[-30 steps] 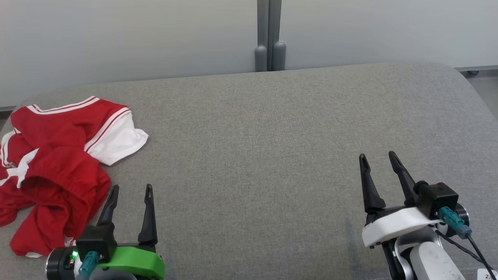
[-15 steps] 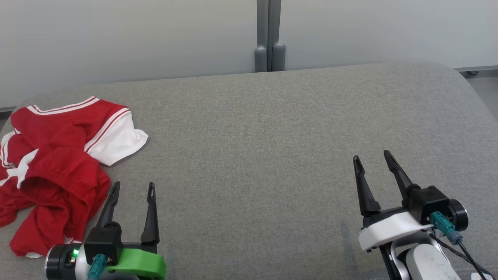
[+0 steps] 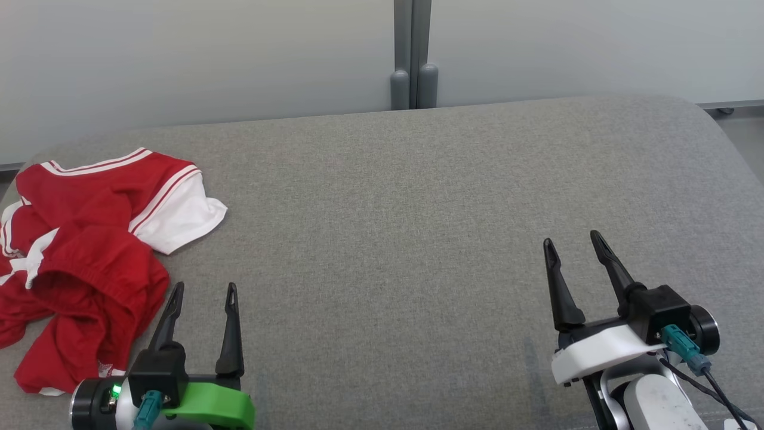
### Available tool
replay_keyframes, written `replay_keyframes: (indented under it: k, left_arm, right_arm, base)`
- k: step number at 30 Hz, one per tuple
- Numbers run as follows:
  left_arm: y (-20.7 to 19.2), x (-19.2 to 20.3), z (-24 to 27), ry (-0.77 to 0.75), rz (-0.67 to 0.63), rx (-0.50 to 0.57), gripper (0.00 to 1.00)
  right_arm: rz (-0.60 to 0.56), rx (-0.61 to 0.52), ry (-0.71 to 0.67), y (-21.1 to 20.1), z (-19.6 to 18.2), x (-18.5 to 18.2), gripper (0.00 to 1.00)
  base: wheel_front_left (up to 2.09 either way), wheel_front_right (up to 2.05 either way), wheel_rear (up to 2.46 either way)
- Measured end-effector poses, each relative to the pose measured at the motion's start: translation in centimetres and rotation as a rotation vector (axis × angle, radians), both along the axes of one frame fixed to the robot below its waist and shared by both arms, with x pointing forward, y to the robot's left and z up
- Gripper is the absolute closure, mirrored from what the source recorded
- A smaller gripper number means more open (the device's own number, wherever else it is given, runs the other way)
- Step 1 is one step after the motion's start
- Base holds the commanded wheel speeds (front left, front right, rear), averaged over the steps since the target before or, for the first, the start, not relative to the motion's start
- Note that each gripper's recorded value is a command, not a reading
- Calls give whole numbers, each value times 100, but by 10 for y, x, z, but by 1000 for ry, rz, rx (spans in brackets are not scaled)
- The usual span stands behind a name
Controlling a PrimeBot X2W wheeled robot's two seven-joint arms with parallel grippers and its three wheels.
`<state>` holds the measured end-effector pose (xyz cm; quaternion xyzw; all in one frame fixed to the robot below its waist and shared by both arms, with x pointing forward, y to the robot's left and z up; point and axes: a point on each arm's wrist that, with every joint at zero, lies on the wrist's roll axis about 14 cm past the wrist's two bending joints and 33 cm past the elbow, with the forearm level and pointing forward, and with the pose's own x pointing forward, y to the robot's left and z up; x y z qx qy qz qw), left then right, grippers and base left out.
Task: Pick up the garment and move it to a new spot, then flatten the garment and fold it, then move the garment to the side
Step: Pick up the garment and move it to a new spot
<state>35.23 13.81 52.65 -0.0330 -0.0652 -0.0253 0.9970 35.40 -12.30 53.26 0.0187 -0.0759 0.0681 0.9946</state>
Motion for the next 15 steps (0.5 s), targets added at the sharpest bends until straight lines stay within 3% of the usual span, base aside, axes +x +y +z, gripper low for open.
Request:
replay_keyframes:
  k: [15]
  left_arm:
    - [4, -5, -4, 12, 14, -3, 0]
  right_arm:
    - [-8, -8, -10, -3, 3, 5, 0]
  base:
    - [0, 0, 0]
